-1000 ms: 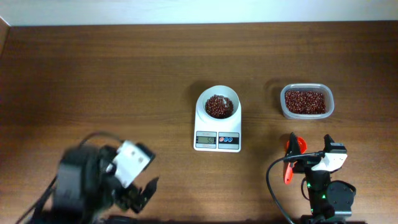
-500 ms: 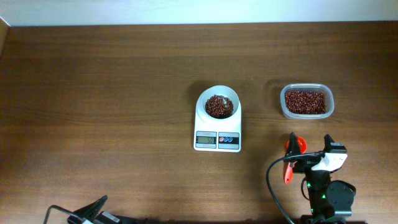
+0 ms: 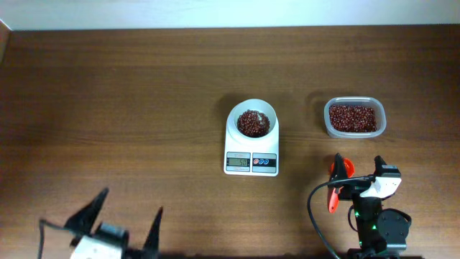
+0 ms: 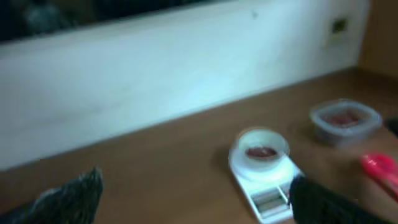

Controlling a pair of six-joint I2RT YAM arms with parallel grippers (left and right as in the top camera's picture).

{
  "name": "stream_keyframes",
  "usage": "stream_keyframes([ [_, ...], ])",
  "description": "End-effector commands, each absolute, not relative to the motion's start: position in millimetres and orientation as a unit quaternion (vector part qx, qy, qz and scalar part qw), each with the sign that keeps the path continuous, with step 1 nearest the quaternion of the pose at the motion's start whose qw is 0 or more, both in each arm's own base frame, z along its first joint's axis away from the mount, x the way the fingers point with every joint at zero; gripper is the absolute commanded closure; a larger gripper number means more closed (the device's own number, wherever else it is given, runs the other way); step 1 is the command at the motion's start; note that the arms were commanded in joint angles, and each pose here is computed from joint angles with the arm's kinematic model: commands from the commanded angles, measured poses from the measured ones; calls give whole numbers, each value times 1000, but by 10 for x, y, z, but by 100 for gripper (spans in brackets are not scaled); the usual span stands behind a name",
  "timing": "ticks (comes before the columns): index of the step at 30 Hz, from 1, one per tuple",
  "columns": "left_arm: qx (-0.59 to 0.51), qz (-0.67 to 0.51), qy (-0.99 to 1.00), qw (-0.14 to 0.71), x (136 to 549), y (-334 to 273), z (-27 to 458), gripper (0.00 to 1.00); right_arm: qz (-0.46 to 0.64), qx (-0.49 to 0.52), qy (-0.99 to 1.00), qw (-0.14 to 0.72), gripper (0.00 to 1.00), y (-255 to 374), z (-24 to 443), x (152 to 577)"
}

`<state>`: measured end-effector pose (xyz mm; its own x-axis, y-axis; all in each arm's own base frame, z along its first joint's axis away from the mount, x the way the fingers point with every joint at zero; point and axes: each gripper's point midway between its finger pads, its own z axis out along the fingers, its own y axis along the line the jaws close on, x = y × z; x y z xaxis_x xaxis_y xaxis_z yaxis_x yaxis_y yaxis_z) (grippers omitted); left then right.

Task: Scoop and weigh 50g on scale

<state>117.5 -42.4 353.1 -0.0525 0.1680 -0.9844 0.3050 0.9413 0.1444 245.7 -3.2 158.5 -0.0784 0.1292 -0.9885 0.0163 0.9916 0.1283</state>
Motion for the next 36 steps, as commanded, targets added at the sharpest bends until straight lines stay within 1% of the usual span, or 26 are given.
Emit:
stream_keyframes([
  [1,114,-6,744,658,1613,-263,3184,1,40,48,734,676,1,-25,1558,2456],
  [5,95,-20,737,669,2144,-348,2658,1,40,48,734,676,1,-25,1558,2456],
  [8,93,-21,720,688,2388,-388,2300,1,40,48,734,676,1,-25,1558,2456],
  [12,89,-21,693,715,2532,-411,1851,1,40,48,734,676,1,-25,1558,2456],
  [17,82,-7,731,677,2537,-349,1575,1,40,48,734,676,1,-25,1558,2456],
  [21,86,-7,752,653,2472,-337,1413,1,40,48,734,676,1,-25,1558,2456],
  [23,70,2,734,676,2450,-232,1547,1,40,48,734,676,1,-25,1558,2456],
  [25,54,16,732,679,2456,-112,1564,1,40,48,734,676,1,-25,1558,2456],
  [28,110,-48,720,684,2419,-404,1607,1,40,48,734,676,1,-25,1558,2456],
  [30,98,-35,723,683,2431,-344,1597,1,40,48,734,676,1,-25,1558,2456],
  [33,65,-69,727,681,2430,-352,1598,1,40,48,734,676,2,-25,1558,2456],
  [36,62,-72,727,680,2430,-351,1598,1,40,48,734,676,1,-25,1558,2456],
])
